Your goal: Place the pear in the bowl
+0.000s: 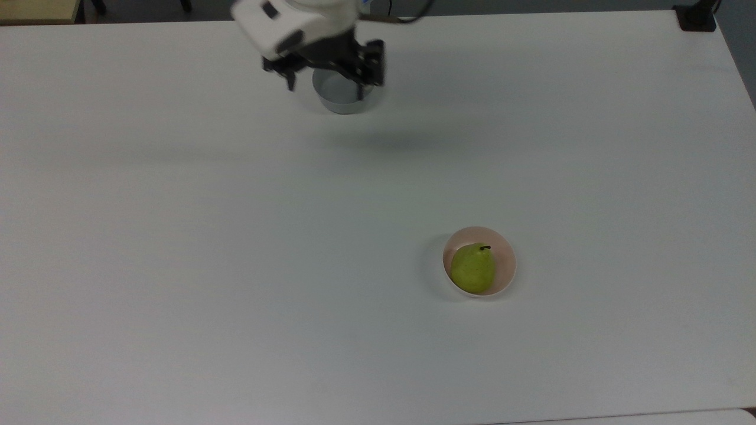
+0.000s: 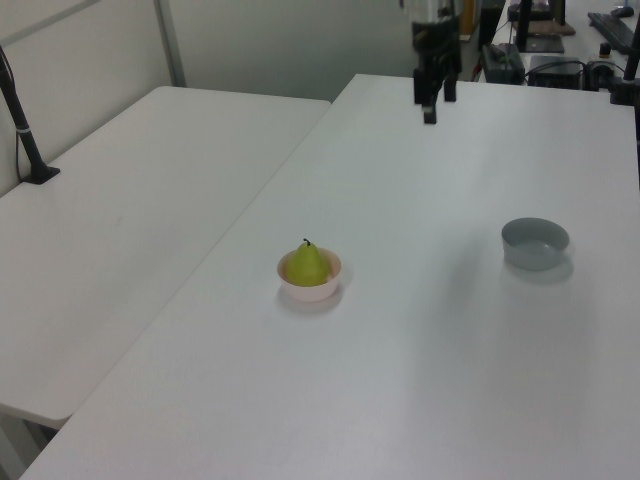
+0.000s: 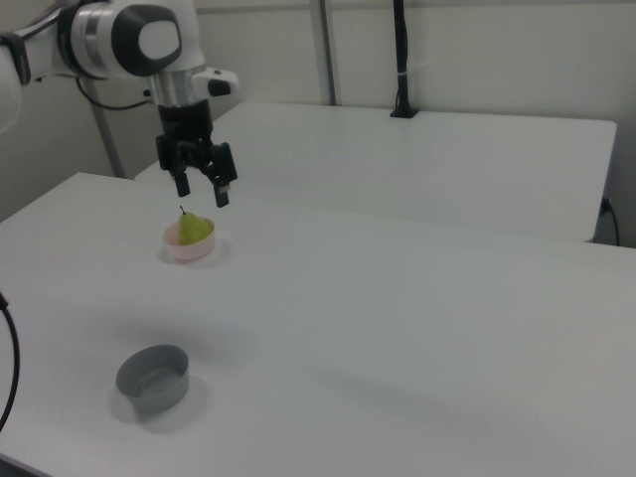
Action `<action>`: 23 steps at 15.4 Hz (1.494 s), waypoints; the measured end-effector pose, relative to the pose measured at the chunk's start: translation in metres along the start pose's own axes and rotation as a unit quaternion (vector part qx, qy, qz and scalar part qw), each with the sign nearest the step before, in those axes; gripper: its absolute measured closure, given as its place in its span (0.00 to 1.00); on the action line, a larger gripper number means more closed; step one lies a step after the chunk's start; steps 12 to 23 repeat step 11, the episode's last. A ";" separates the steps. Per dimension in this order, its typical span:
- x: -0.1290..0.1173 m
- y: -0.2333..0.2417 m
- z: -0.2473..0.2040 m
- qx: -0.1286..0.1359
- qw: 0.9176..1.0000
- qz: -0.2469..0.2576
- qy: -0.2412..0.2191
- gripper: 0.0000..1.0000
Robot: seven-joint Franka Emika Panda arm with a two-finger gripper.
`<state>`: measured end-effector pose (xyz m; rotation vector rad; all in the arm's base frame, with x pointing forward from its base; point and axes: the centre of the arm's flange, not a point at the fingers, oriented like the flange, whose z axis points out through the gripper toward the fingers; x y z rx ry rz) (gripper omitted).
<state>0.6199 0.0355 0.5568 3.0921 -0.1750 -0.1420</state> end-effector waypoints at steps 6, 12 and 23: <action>-0.013 0.074 -0.013 0.010 0.999 0.038 0.001 0.00; -0.012 0.075 -0.015 0.010 0.999 0.039 0.005 0.00; -0.012 0.075 -0.015 0.010 0.999 0.039 0.005 0.00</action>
